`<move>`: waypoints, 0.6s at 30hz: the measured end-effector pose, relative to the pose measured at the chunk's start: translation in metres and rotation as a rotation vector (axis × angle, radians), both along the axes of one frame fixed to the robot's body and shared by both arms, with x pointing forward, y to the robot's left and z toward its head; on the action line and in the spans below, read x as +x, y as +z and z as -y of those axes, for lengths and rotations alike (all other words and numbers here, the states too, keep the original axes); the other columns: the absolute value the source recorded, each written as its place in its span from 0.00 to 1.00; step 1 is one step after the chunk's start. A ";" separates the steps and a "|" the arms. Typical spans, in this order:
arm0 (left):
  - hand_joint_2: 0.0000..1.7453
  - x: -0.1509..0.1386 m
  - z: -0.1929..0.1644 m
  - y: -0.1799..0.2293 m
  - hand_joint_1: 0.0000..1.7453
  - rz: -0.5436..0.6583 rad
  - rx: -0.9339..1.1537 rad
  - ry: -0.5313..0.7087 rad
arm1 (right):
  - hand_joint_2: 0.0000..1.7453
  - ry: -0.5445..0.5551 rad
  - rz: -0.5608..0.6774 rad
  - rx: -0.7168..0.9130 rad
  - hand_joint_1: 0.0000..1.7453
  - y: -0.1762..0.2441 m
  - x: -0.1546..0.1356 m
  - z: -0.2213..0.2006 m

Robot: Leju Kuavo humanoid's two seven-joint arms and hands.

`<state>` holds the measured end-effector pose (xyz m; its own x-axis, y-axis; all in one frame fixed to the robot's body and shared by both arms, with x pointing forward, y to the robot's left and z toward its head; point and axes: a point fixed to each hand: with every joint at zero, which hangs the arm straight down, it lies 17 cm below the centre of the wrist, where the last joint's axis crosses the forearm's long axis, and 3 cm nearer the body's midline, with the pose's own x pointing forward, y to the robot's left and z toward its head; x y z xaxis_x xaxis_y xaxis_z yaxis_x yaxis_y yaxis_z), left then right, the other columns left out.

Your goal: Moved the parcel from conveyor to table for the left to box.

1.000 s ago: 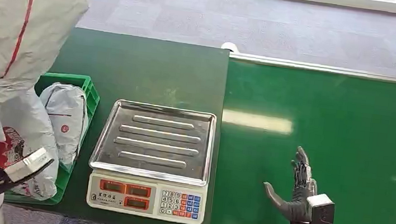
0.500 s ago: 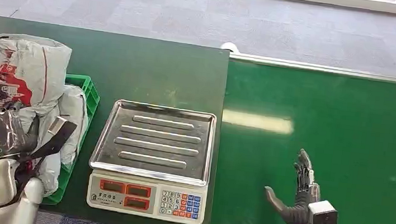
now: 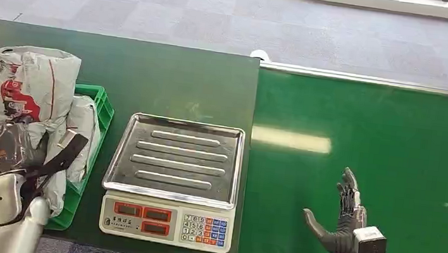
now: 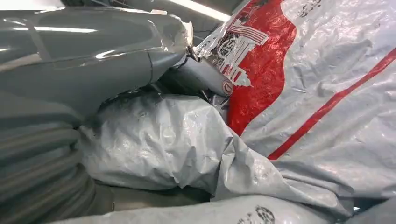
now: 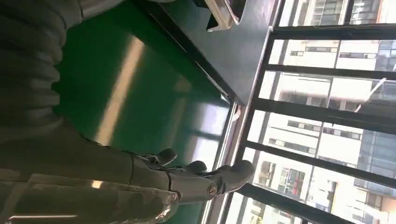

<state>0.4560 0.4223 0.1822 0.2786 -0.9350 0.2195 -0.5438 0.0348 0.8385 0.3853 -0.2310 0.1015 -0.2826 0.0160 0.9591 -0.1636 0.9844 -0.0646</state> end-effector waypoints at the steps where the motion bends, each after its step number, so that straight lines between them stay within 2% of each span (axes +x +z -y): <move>1: 1.00 0.000 0.000 -0.001 0.91 -0.002 0.000 -0.001 | 1.00 0.000 0.000 0.000 0.00 0.000 0.000 0.000; 3: 1.00 0.001 -0.001 -0.002 0.91 -0.005 0.000 -0.001 | 1.00 0.000 0.000 0.000 0.00 0.000 0.000 0.000; 4: 1.00 0.001 -0.002 -0.003 0.85 -0.005 -0.017 0.000 | 1.00 0.000 0.000 0.000 0.00 0.000 0.000 0.000; 5: 1.00 0.001 -0.004 -0.005 0.85 -0.008 -0.041 -0.001 | 1.00 0.000 0.000 0.000 0.00 0.000 0.000 0.000; 8: 1.00 0.006 -0.007 -0.019 0.96 -0.062 -0.094 -0.010 | 1.00 0.009 -0.002 -0.003 0.00 0.000 0.000 -0.002; 9: 1.00 0.008 -0.007 -0.026 0.91 -0.095 -0.104 -0.016 | 1.00 0.014 -0.002 -0.004 0.00 0.000 0.000 -0.003; 10: 1.00 0.011 -0.006 -0.034 0.82 -0.136 -0.116 -0.022 | 1.00 0.018 -0.003 -0.006 0.00 0.000 0.000 -0.003; 11: 1.00 0.015 -0.006 -0.043 0.50 -0.184 -0.127 -0.029 | 1.00 0.021 -0.003 -0.007 0.00 0.000 0.001 -0.004; 12: 1.00 0.018 -0.005 -0.052 0.06 -0.233 -0.138 -0.038 | 1.00 0.023 -0.003 -0.007 0.00 0.001 0.001 -0.004; 13: 1.00 0.022 -0.002 -0.064 0.00 -0.293 -0.157 -0.054 | 1.00 0.029 -0.003 -0.010 0.00 0.001 0.001 -0.005; 15: 1.00 0.027 0.000 -0.078 0.00 -0.370 -0.184 -0.076 | 1.00 0.037 0.000 -0.015 0.00 0.002 0.003 -0.007; 18: 1.00 0.030 0.001 -0.090 0.00 -0.416 -0.219 -0.091 | 1.00 0.038 0.002 -0.016 0.00 0.004 0.005 -0.007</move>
<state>0.4861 0.4215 0.0924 0.3040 -0.9037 0.3015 -0.1499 0.2672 0.9519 0.3899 -0.2235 0.1055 -0.2852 0.0206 0.9582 -0.2006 0.9764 -0.0807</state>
